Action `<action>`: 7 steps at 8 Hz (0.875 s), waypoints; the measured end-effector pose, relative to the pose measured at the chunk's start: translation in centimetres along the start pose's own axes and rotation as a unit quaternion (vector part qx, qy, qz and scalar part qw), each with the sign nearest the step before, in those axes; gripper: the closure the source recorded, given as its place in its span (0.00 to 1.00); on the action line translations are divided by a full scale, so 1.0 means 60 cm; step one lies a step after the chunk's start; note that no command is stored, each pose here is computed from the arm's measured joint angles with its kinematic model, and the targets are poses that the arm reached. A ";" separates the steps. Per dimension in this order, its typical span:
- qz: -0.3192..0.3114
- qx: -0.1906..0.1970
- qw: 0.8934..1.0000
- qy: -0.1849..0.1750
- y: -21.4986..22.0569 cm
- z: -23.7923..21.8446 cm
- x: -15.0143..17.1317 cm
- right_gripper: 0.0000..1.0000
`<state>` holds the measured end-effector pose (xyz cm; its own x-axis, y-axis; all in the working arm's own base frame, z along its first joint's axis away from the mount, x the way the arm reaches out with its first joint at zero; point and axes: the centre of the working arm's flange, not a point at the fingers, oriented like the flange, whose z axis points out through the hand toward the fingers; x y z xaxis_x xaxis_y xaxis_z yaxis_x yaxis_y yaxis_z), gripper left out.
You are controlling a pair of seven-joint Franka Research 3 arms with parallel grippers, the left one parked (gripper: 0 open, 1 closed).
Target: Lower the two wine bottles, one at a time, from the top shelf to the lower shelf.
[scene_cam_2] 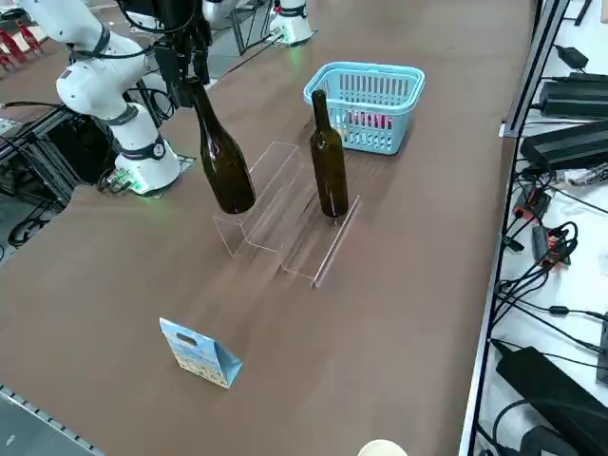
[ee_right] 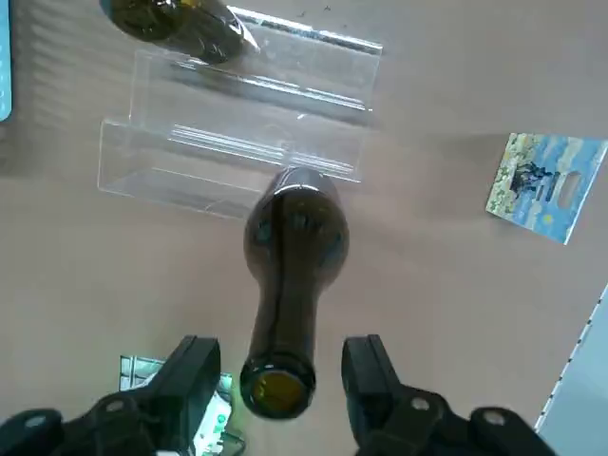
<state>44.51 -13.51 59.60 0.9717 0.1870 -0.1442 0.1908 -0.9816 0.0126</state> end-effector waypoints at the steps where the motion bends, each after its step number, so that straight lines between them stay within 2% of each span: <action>1: 0.000 0.000 1.000 0.001 0.000 0.001 0.001 0.22; 6: -0.001 0.000 1.000 -0.001 0.000 0.007 0.001 0.32; 7: -0.001 0.001 1.000 -0.002 -0.001 0.008 0.001 0.40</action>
<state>44.52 -13.47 59.12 0.9708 0.1883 -0.1486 0.1921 -0.9813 0.0109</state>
